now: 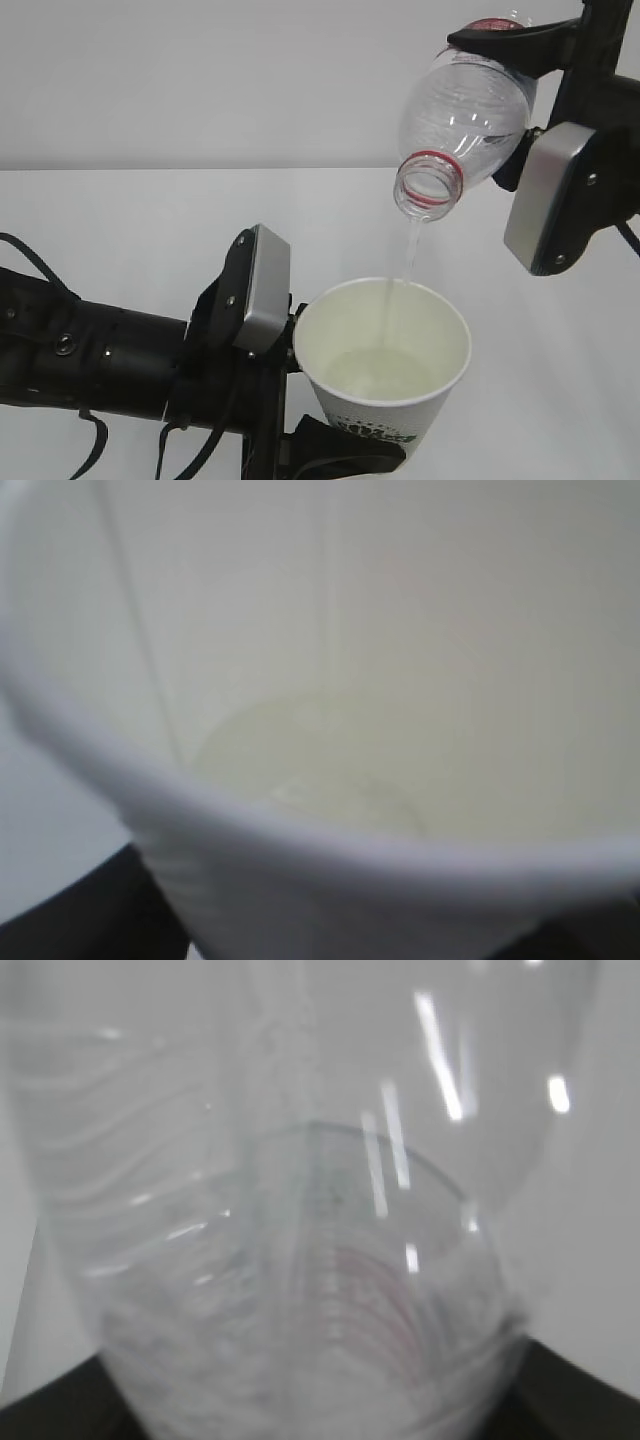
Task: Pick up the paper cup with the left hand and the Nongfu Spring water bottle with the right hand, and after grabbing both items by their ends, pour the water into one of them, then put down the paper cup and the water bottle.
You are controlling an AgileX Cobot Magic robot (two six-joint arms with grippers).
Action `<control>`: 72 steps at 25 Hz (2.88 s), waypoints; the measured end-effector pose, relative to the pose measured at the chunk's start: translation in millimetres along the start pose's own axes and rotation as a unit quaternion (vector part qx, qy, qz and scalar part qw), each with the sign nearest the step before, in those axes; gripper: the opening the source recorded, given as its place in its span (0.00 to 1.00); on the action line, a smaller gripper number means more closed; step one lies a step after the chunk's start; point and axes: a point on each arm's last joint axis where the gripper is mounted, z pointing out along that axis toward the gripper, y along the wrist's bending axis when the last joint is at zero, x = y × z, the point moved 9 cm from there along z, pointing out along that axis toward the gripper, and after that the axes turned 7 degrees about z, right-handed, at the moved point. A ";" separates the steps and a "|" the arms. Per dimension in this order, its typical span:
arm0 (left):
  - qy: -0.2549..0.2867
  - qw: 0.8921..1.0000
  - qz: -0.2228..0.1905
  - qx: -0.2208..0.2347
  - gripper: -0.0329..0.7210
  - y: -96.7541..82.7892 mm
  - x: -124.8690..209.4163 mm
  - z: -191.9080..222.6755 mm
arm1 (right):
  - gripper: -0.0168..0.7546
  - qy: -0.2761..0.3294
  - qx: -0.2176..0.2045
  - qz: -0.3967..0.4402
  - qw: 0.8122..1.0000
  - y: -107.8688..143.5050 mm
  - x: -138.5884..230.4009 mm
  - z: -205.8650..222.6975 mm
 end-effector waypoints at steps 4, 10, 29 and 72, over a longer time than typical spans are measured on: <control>0.000 1.000 0.000 0.000 0.75 0.0 0.0 0.0 | 0.62 0.000 0.000 0.000 1.000 0.0 0.0 0.0; 0.000 1.000 0.000 0.000 0.75 0.0 0.0 0.0 | 0.62 0.000 0.001 0.000 1.000 -0.6 -0.1 0.2; -0.001 1.000 -0.001 -0.001 0.75 0.5 -0.2 0.0 | 0.62 -0.002 0.003 0.000 1.000 -1.5 -0.7 0.2; -0.009 1.000 -0.004 -0.002 0.75 0.6 -3.2 0.0 | 0.62 -0.012 0.024 0.005 1.000 -9.1 -4.4 -0.1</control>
